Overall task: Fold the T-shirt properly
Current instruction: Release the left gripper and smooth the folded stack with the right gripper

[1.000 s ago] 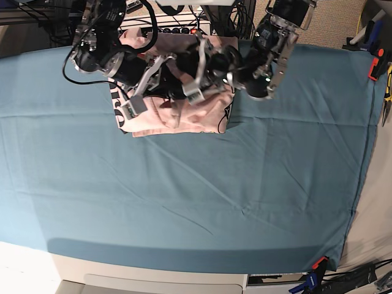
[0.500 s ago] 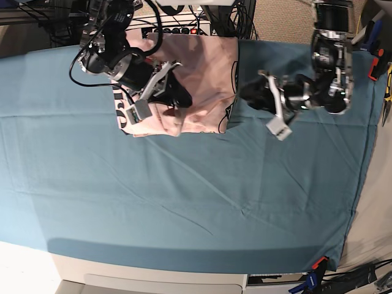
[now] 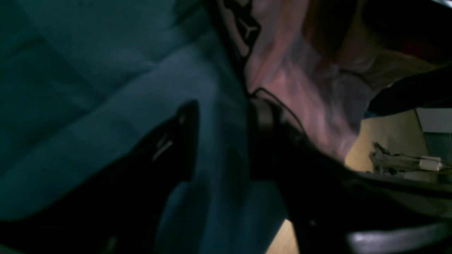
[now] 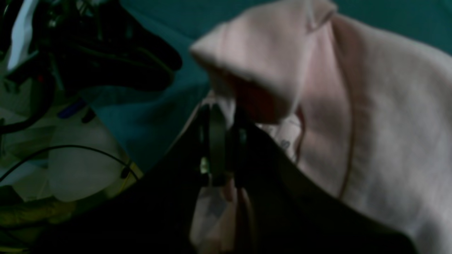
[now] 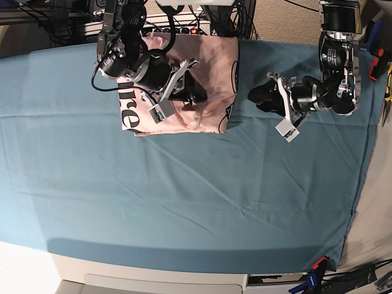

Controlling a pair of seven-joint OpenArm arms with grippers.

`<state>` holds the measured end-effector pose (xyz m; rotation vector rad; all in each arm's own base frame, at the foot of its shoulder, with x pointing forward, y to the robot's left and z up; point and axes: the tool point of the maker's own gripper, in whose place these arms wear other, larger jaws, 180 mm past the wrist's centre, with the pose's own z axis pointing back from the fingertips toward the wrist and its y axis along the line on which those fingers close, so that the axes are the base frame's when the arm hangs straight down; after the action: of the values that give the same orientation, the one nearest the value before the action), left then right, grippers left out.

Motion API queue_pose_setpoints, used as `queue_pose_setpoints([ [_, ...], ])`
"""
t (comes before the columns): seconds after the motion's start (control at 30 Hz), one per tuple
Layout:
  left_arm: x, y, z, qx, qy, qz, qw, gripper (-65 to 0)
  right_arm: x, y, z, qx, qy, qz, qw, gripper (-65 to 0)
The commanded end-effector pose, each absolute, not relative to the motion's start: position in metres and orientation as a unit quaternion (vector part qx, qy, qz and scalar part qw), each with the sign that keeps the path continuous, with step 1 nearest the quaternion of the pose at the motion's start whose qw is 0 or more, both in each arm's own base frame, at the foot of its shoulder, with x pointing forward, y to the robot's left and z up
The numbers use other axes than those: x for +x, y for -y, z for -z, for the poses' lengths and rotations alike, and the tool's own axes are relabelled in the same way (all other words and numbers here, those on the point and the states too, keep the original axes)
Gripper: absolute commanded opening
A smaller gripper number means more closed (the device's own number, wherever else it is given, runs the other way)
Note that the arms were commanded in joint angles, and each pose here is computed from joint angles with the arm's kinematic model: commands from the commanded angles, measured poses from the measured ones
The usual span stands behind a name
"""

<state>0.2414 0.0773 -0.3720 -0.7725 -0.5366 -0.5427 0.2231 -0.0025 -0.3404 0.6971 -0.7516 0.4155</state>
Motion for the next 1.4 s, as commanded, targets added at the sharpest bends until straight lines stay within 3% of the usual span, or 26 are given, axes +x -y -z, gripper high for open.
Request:
queue_pose_setpoints([
  [0.0, 0.250, -0.076, 0.359, -0.372, 0.279, 0.264, 0.845, -40.9, 0.232, -0.002, 0.325, 0.344, 0.385, -0.198, 0.833, -65.0],
  [0.87, 0.251, -0.076, 0.358, -0.373, 0.280, 0.263, 0.845, -40.9, 0.229, -0.016, 0.358, 0.341, 0.342, -0.211, 0.850, -65.0],
  [1.37, 0.250, -0.076, 0.359, -0.373, 0.280, 0.263, 0.845, -40.9, 0.239, -0.027, 0.357, 0.346, 0.342, -0.230, 0.843, -65.0],
])
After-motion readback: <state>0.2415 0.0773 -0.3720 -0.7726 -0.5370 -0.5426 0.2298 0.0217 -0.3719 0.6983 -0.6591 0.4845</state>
